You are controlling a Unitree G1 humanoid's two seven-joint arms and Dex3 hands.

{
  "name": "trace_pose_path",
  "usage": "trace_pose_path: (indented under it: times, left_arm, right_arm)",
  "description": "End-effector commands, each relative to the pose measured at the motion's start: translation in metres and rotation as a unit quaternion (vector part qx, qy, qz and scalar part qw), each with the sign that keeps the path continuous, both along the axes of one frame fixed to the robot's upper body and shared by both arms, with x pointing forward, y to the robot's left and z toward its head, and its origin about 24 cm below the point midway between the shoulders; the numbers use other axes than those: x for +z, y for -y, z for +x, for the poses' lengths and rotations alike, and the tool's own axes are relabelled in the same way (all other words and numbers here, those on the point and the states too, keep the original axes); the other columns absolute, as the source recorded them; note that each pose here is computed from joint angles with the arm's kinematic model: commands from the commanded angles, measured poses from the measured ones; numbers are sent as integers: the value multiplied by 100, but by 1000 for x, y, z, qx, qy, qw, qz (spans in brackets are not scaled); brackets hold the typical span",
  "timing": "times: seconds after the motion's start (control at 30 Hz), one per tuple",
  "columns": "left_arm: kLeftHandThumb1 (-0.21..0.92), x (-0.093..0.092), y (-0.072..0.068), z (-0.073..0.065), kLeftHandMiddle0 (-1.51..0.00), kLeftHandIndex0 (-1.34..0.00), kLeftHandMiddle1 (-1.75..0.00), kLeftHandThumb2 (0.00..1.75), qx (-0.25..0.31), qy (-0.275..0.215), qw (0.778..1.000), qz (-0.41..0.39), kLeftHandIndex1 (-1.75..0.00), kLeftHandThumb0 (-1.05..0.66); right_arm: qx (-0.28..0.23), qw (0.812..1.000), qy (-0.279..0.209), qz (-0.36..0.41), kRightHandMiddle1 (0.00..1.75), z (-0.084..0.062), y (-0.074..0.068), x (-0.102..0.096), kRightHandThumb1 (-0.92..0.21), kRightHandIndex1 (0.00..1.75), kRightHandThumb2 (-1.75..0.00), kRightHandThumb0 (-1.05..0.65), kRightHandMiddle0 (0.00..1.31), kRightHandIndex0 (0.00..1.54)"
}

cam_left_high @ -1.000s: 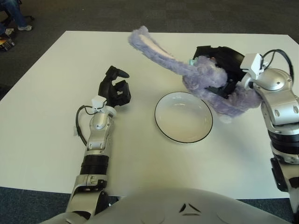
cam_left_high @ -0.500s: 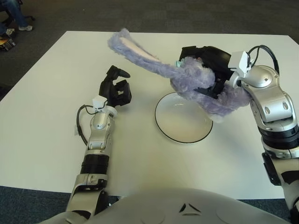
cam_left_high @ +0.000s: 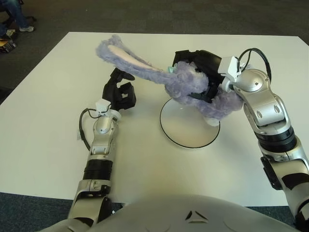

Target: Put the doll into the plate.

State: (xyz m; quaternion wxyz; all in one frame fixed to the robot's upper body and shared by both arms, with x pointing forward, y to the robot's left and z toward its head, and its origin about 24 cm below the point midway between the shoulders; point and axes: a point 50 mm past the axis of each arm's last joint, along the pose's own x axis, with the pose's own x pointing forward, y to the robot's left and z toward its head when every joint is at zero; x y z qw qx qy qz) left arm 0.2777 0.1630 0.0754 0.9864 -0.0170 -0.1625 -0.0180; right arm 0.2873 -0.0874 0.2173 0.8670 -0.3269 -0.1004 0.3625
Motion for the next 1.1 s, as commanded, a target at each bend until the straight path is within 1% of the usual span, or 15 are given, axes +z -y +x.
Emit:
trace_pose_path:
  times: [0.0,0.13,0.4,0.57,0.87,0.93,0.97,1.07]
  left_arm:
    - [55,-18,1,-8,-110,-43,-175,102,3,-36,999,-4,-175,-41]
    - [55,-18,1,-8,-110,-43,-175,102,4,-36,999,-4,-175,-41]
    - [55,-18,1,-8,-109,-43,-175,102,8,-40,999,-6,-175,-41]
    - [55,-17,1,-8,-108,-43,-175,103,8,-42,999,-7,-175,-41]
    - [55,-17,0,-8,-106,-43,-175,102,9,-44,999,-4,-175,-41]
    - [55,-17,-1,-8,-106,-43,-175,102,9,-44,999,-4,-175,-41]
    - [55,-16,-1,-8,-106,-43,-175,102,9,-44,999,-3,-175,-41]
    - [55,-16,-1,-8,-106,-43,-175,102,9,-44,999,-3,-175,-41]
  right_arm:
    - [4,1000,21,-19,175,0,-7,9,0,167,-165,0,61,87]
    - [5,999,27,-37,175,-1,-10,8,-1,167,-165,0,61,87]
    - [-1,999,6,-36,175,-4,-11,0,-2,168,-164,0,60,86]
    - [6,999,6,-36,175,-3,-12,-1,-2,168,-164,0,60,86]
    - [16,997,6,-70,173,1,-9,-3,-1,172,-166,0,61,85]
    - [18,997,4,-79,170,2,-9,-2,-3,173,-163,0,60,84]
    - [20,996,4,-82,172,2,-9,-2,-8,174,-159,0,55,81]
    - [26,995,10,-92,174,2,-9,-2,-15,173,-152,0,48,77]
